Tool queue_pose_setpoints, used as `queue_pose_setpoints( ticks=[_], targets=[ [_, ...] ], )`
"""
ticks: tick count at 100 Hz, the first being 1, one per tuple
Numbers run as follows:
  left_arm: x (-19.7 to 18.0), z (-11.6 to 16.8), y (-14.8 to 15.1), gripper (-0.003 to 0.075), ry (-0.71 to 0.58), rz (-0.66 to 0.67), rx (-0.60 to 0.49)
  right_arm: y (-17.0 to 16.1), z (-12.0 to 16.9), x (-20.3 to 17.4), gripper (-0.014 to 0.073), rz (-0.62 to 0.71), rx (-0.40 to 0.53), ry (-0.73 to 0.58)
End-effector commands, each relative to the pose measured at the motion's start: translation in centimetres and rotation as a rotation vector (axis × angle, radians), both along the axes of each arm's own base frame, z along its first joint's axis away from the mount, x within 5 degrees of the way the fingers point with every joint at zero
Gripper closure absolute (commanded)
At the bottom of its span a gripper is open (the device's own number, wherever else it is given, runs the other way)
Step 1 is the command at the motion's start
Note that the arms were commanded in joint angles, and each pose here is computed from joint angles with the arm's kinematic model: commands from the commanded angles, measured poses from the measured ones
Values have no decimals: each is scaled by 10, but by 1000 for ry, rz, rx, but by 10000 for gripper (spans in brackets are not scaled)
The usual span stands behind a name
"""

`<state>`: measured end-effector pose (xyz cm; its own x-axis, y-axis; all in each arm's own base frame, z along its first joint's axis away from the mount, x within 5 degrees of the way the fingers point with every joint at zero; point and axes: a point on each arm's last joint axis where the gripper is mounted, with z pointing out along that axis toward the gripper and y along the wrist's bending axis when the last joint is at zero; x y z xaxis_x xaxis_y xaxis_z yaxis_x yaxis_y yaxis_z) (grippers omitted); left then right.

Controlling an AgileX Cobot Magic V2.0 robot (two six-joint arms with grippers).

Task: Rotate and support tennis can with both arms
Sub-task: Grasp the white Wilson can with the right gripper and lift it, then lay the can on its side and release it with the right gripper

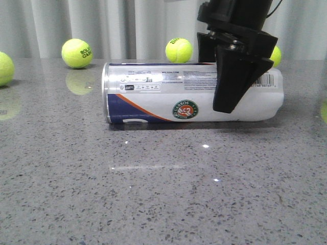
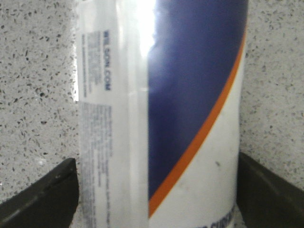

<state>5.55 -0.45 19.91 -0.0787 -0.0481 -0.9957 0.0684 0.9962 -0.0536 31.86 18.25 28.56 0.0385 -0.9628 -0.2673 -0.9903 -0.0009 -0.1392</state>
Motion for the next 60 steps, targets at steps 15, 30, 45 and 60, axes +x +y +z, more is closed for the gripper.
queue_pose_setpoints(
  ticks=[15, 30, 45, 60],
  targets=[
    [0, -7, 1, 741, -71, 10, -12, -11, 65, -25, 23, 8, 100, -173],
    [0, -7, 1, 741, -71, 10, -12, -22, 95, -46, 457, -112, 172, -202],
    [0, -7, 1, 741, -71, 10, -12, -32, 120, -65, 652, -359, 289, -170],
    [0, -7, 1, 741, -71, 10, -12, -42, 135, -76, 652, -657, 434, -106]
  ],
)
